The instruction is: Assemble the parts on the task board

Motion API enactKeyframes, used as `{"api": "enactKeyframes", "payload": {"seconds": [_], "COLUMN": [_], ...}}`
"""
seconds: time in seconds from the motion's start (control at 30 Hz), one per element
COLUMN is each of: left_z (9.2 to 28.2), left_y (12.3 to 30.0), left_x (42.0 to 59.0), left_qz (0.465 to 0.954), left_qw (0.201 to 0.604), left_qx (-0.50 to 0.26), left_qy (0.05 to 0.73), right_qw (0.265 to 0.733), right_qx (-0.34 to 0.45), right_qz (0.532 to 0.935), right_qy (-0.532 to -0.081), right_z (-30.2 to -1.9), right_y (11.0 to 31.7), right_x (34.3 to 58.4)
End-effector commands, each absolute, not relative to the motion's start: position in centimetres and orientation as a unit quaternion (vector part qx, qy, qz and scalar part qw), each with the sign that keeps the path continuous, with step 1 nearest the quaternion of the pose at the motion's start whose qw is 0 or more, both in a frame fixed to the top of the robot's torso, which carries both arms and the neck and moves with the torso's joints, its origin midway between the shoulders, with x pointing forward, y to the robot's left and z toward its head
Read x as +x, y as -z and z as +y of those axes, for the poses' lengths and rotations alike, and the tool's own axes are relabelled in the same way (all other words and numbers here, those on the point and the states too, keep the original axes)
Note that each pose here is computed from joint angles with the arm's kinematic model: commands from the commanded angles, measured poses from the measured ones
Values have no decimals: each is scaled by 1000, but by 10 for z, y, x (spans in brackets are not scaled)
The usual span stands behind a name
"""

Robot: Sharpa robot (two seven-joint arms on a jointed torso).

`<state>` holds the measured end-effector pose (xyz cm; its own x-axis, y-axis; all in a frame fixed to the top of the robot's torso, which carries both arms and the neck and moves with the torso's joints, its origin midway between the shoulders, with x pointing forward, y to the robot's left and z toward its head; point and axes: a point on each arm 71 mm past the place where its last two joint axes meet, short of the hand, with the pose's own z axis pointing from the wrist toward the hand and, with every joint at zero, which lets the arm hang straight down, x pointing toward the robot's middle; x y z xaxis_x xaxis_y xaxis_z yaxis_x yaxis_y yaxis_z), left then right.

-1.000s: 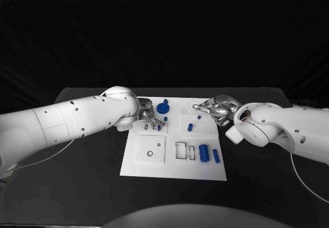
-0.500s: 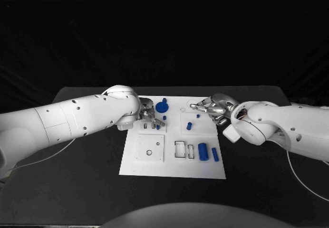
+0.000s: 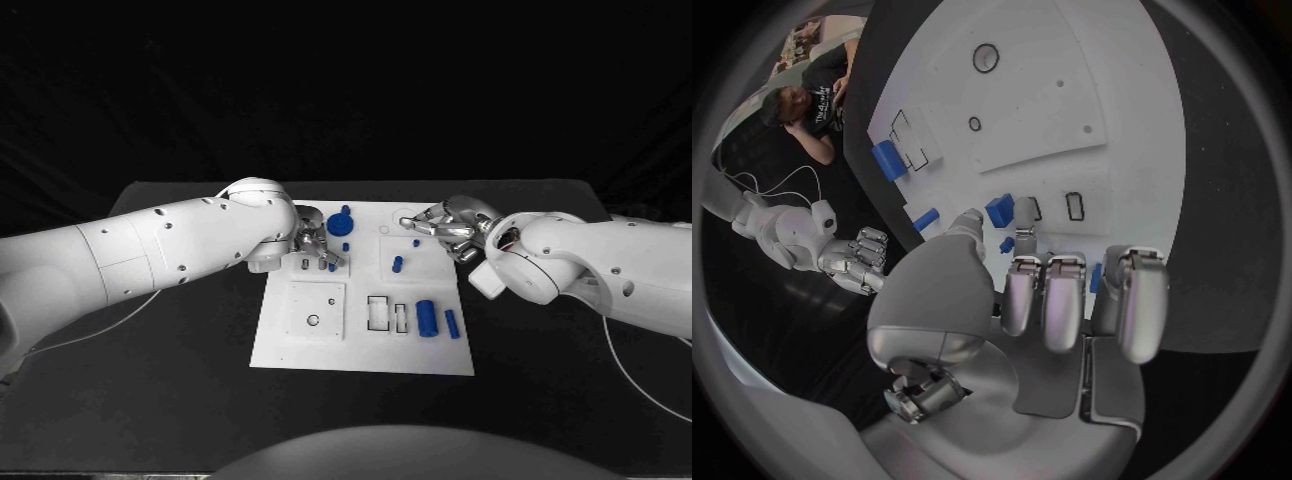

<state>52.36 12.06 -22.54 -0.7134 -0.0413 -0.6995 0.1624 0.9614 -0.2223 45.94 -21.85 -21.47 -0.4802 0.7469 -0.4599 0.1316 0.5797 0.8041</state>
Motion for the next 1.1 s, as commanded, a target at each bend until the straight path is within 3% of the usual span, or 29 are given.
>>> {"api": "enactKeyframes", "payload": {"seconds": [0.03, 1.1], "left_z": [119, 116], "left_y": [225, 225], "left_x": [523, 523], "left_qz": [918, 917], "left_qw": [372, 371], "left_qx": [41, 43], "left_qy": [133, 139], "right_qw": [428, 428], "right_qx": [276, 279], "right_qz": [780, 782], "right_qy": [-363, -359], "right_z": [-218, -221], "right_y": [215, 215], "right_x": [459, 460]}}
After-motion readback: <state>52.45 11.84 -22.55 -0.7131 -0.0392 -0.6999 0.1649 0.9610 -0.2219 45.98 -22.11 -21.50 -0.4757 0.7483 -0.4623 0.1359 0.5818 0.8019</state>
